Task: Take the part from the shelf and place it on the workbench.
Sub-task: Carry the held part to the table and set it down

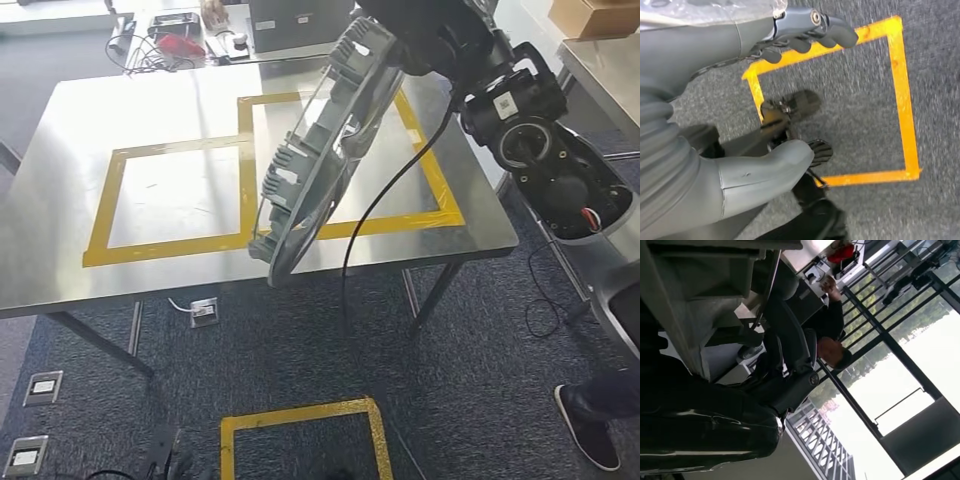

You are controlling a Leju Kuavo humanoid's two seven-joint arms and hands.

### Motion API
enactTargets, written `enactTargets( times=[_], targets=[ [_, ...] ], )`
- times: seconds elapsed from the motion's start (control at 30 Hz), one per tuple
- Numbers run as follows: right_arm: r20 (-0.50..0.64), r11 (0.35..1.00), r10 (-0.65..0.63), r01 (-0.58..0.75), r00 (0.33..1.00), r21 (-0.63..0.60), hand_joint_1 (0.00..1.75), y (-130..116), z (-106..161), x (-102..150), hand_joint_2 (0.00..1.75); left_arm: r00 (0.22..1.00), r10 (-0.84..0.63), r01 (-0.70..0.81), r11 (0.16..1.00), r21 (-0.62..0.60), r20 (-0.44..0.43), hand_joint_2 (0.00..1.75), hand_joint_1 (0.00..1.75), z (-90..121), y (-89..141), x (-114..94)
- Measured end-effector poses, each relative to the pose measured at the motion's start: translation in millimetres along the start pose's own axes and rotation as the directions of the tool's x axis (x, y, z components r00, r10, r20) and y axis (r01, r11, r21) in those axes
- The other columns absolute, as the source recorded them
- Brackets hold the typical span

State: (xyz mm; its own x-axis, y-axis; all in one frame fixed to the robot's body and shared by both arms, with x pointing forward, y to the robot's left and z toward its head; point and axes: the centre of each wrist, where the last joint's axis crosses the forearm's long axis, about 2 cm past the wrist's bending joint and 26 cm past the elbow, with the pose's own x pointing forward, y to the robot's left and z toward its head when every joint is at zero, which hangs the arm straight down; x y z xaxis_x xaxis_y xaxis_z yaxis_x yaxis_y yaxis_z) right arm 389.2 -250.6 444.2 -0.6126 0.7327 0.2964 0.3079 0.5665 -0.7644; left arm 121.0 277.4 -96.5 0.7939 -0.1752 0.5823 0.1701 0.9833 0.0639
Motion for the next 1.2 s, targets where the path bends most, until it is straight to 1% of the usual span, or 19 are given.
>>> enactTargets(
  times=[0.1,0.3,0.43,0.6,0.73,1.07,1.2],
  targets=[
    [-0.009,1.0,0.006,-0.006,1.0,-0.005,1.75,3.1,1.6,-2.0,1.75,1.0,-0.004,0.004,1.0,-0.02,-0.004,1.75,0.0,-0.1,-4.2,1.0],
    [-0.032,1.0,-0.004,0.004,0.999,-0.007,1.75,10.7,10.4,-6.6,1.75,1.0,-0.015,0.015,1.0,-0.005,-0.008,1.75,0.0,1.1,1.1,-3.1],
    [-0.003,1.0,-0.005,0.005,1.0,-0.016,1.75,8.4,8.2,-4.5,1.75,1.0,-0.003,0.003,1.0,0.029,0.004,1.75,0.0,1.3,9.3,-4.5],
    [0.033,1.0,-0.017,0.017,0.999,-0.005,1.75,15.7,5.7,0.9,1.75,1.0,0.015,-0.015,0.999,0.048,0.0,1.75,0.0,3.3,11.4,-9.5],
    [0.047,1.0,-0.021,0.022,0.999,-0.016,1.75,13.2,1.3,4.3,1.75,1.0,0.019,-0.019,0.998,0.053,0.002,1.75,0.0,3.4,11.1,-9.9],
    [0.008,0.999,-0.04,0.041,0.999,-0.019,1.75,13.0,2.3,6.4,1.75,1.0,0.011,-0.01,0.998,0.056,-0.009,1.75,0.0,5.6,10.8,-15.1],
    [0.017,0.999,-0.042,0.043,0.999,-0.027,1.75,10.1,1.4,8.8,1.75,1.0,0.011,-0.01,0.998,0.056,-0.012,1.75,0.0,5.9,10.7,-15.8]
  ],
)
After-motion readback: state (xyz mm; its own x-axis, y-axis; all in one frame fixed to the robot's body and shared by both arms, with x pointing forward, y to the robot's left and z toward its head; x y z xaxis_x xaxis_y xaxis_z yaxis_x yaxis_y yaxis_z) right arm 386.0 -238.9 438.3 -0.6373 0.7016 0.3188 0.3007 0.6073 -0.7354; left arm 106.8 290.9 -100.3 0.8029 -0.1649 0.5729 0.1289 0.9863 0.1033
